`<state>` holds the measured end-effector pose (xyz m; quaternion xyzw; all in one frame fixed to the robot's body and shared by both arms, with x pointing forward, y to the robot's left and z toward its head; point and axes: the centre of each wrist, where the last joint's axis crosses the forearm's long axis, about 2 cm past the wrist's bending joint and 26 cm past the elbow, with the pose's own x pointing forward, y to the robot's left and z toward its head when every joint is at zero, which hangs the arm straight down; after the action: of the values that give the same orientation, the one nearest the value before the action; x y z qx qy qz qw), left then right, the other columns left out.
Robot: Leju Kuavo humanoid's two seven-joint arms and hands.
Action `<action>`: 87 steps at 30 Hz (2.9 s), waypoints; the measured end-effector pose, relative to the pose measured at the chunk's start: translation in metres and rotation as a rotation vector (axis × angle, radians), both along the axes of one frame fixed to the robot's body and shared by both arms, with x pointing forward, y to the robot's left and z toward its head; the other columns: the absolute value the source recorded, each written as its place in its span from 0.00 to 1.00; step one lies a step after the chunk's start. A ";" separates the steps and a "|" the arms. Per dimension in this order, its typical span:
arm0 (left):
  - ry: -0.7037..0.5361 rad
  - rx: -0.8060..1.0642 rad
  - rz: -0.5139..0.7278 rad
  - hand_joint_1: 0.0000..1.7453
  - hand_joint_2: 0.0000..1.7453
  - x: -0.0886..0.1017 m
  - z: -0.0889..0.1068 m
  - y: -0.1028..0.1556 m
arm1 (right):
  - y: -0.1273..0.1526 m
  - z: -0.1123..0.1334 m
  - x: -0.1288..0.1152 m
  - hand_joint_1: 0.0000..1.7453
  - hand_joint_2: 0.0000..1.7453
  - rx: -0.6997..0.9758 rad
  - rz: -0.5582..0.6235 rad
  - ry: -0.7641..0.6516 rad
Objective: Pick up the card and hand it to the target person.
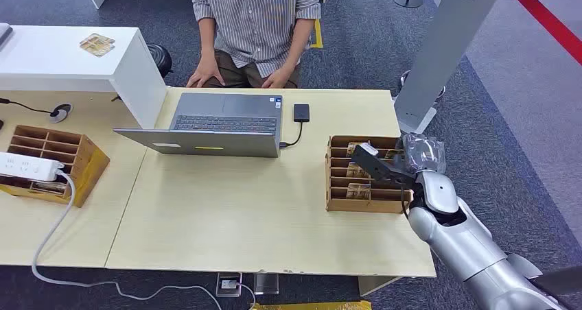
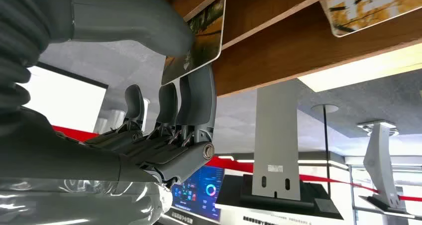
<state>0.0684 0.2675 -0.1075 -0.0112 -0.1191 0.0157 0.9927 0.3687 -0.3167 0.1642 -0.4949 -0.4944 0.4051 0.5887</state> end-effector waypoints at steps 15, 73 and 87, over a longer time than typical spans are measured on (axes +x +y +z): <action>-0.002 -0.001 -0.001 0.00 0.00 0.000 0.000 0.000 | -0.008 -0.002 -0.001 0.82 1.00 0.010 -0.018 0.011; -0.005 0.000 -0.010 0.00 1.00 0.000 0.000 0.000 | 0.023 0.140 -0.063 0.96 1.00 0.137 0.369 -0.894; -0.018 -0.010 0.000 0.00 1.00 0.007 0.001 -0.005 | 0.045 0.077 -0.040 0.96 1.00 0.244 0.304 -0.759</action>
<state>0.0750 0.2626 -0.1062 -0.0164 -0.1277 0.0161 0.9915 0.3282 -0.2721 0.2413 -0.4571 -0.7876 0.2152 0.3527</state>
